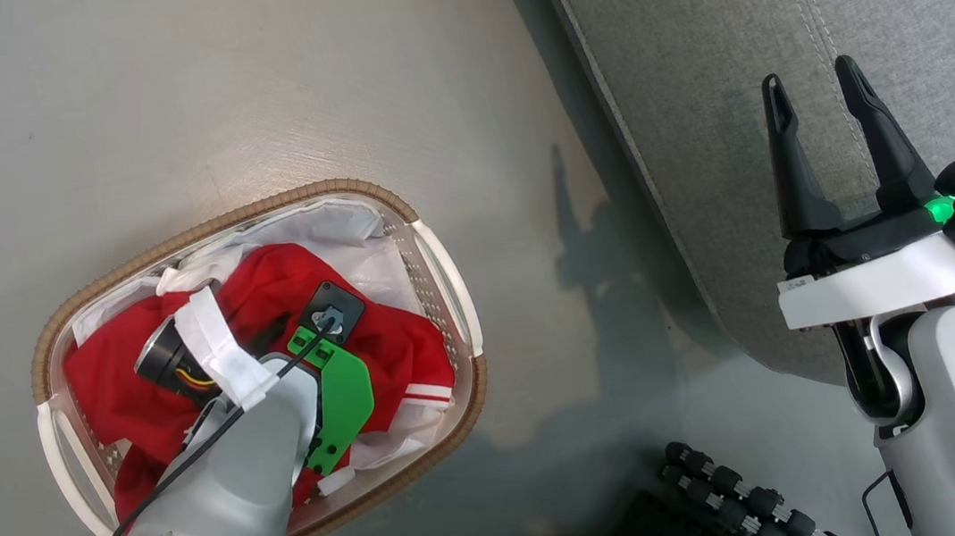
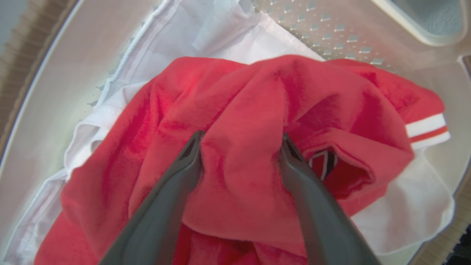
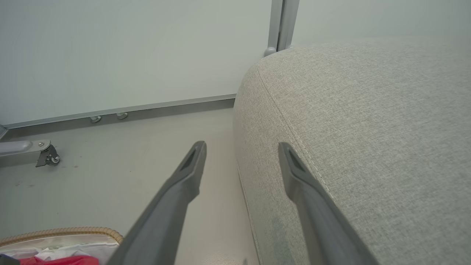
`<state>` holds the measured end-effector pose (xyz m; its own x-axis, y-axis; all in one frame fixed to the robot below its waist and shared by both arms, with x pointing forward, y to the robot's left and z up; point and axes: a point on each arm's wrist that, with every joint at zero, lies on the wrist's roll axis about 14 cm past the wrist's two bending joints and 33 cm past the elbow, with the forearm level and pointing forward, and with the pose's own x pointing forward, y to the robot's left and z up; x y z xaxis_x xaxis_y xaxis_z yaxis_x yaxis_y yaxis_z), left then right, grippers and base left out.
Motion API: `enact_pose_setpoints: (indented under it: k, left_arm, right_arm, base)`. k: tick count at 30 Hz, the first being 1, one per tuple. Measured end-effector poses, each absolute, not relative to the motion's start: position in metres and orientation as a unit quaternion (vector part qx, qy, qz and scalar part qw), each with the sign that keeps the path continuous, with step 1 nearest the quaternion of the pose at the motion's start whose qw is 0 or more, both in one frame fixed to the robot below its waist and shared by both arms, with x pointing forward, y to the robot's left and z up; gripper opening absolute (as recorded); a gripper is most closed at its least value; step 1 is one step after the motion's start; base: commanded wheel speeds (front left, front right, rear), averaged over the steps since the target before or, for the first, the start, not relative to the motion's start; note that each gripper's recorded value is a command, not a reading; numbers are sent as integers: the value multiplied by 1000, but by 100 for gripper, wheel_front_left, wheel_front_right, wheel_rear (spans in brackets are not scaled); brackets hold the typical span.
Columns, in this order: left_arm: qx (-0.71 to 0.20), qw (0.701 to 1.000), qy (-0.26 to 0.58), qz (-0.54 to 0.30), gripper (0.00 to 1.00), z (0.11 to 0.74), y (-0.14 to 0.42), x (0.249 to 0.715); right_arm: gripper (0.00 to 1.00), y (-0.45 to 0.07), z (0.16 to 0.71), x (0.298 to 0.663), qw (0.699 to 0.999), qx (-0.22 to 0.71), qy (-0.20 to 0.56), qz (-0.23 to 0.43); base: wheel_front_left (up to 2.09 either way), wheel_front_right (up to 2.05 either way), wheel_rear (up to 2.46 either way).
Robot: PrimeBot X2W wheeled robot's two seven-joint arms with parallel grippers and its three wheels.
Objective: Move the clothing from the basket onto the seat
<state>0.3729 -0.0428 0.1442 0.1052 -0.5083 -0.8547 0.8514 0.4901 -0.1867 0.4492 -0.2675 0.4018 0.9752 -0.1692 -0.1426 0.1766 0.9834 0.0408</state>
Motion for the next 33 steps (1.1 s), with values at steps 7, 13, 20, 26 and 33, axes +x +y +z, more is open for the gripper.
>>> enact_pose_setpoints:
  k: [7,13,20,26,33]
  left_arm:
    - [161,734,475,-458,0,149,-44,377]
    - [124,761,451,-449,0,165,-44,377]
    - [85,801,408,-430,0,196,-38,383]
    - [57,845,337,-412,0,247,-39,403]
    - [40,885,253,-390,0,312,-32,424]
  right_arm:
    - [100,-269,404,449,993,27,67,-89]
    - [100,-270,409,448,994,27,61,-91]
    - [100,-268,422,442,995,19,50,-89]
    - [100,-261,439,431,996,17,35,-82]
    - [100,-252,454,411,997,21,25,-74]
  base:
    - [0,0,0]
    - [0,0,0]
    - [0,0,0]
    - [0,0,0]
    - [0,0,0]
